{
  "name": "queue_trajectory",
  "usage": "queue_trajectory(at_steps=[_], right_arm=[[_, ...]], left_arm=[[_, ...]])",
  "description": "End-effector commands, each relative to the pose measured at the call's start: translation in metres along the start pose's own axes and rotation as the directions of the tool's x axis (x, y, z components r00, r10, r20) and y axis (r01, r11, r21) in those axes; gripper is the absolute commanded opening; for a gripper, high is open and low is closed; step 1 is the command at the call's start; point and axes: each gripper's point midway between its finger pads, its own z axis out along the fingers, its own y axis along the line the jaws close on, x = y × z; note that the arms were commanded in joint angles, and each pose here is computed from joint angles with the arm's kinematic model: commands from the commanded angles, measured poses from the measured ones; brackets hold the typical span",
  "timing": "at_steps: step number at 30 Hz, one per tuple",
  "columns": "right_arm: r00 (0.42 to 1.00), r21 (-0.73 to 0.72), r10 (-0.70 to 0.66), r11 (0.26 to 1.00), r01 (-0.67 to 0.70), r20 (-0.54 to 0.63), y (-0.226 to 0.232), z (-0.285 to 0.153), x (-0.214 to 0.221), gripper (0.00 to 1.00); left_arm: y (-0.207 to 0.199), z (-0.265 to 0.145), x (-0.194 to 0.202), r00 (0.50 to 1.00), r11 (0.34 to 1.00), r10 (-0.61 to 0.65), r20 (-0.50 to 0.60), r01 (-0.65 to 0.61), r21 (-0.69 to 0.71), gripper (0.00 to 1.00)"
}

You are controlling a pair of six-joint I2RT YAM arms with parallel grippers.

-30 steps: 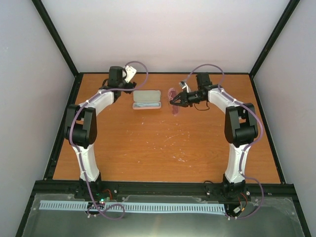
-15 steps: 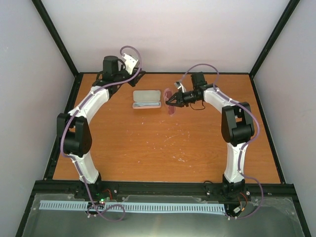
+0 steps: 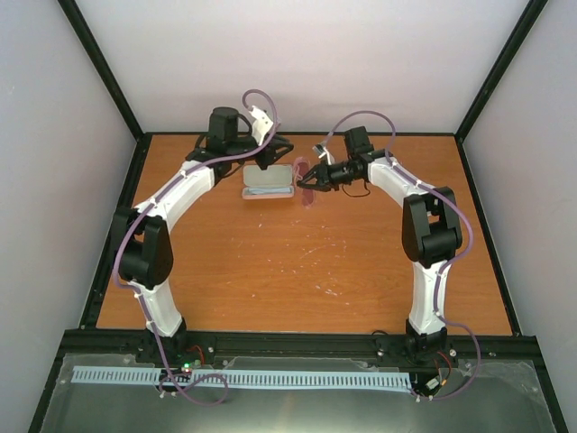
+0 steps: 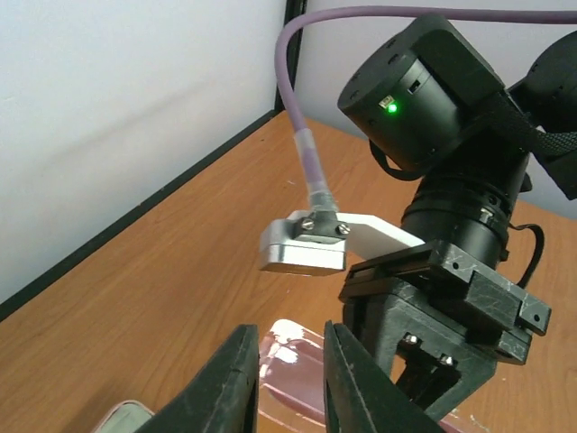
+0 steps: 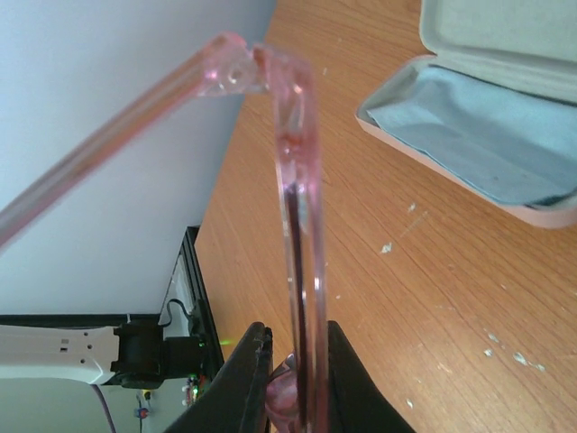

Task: Organize the sunglasses
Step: Fold the sunglasses.

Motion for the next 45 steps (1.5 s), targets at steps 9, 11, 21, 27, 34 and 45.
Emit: queue_trajectory(at_steps=[9, 11, 21, 27, 34, 45], right_arm=[[0.997, -0.027, -0.062, 0.998, 0.063, 0.041, 0.031, 0.002, -0.022, 0.03], [0.996, -0.026, -0.070, 0.997, 0.072, 0.052, 0.034, 0.000, -0.026, 0.03], [0.992, -0.045, -0.093, 0.994, 0.097, 0.085, 0.052, -0.006, -0.039, 0.05], [0.993, 0.024, -0.080, 0.997, 0.078, 0.085, 0.044, -0.011, -0.035, 0.04], [0.991, 0.271, -0.015, 0.962, -0.021, 0.132, -0.002, -0.024, -0.046, 0.03], [0.983, 0.336, 0.001, 0.940, -0.064, 0.185, -0.012, -0.027, -0.068, 0.03]], left_arm=[[-0.047, 0.021, 0.026, 0.998, 0.988, -0.044, -0.044, 0.050, 0.143, 0.19], [-0.049, 0.023, 0.031, 0.998, 0.988, -0.041, -0.053, 0.049, 0.148, 0.19], [-0.042, 0.029, 0.065, 0.991, 0.995, -0.014, -0.130, 0.026, 0.094, 0.24], [-0.005, 0.023, 0.093, 0.981, 0.994, -0.034, -0.191, 0.013, -0.109, 0.51], [0.043, -0.033, 0.065, 0.988, 0.963, -0.137, -0.076, 0.116, -0.242, 0.33], [-0.063, -0.031, 0.066, 0.992, 0.970, -0.070, -0.102, 0.091, 0.224, 0.05]])
